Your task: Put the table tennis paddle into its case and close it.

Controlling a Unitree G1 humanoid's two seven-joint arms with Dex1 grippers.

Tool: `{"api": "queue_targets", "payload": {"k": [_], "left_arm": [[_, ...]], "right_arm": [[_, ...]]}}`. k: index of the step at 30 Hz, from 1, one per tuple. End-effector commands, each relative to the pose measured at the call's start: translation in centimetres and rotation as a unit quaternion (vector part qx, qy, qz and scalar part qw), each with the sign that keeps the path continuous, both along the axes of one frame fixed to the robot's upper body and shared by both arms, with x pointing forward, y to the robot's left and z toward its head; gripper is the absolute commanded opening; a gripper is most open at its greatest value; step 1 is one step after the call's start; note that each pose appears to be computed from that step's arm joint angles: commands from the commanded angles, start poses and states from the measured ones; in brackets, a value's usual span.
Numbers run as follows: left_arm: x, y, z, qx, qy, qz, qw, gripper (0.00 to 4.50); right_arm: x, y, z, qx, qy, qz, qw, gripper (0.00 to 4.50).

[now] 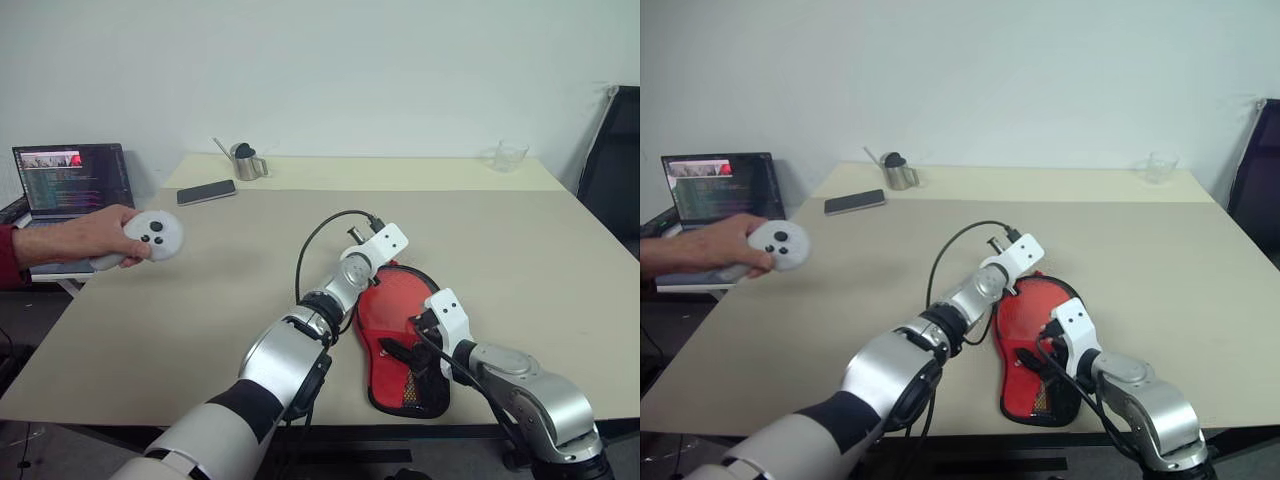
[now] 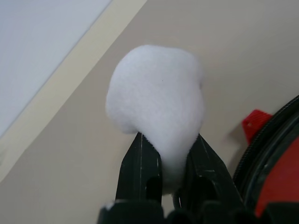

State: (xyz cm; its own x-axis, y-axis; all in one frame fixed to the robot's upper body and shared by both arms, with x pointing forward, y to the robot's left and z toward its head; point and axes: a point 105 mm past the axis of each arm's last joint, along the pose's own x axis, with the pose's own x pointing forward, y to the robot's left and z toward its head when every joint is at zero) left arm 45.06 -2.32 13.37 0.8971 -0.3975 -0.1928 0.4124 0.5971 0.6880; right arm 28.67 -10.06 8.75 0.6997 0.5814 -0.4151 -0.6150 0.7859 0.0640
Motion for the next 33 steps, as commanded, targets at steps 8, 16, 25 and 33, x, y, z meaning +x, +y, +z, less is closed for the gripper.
{"api": "queue_targets", "payload": {"k": [8,16,25,33], "left_arm": [[-1.4,-4.3,2.1,0.008,-0.046,-0.067,0.997,0.17],[-1.5,-4.4,1.7,-0.021,-0.022,-0.054,0.998,0.17],[-2.4,-4.6,-0.6,0.014,-0.001,-0.096,0.995,0.17],[-1.4,-1.8,-2.1,0.023,0.021,-0.029,0.999,0.17]], "right_arm": [[-1.3,0.0,-2.5,-0.002,0.065,-0.011,0.998,4.5],[-1.4,-0.1,-2.5,0.0,0.067,-0.016,0.998,4.5],[-1.0,0.5,-2.7,0.001,0.071,0.0,0.997,4.5],[-0.9,0.3,-2.8,0.0,0.071,-0.001,0.997,4.5]]}}
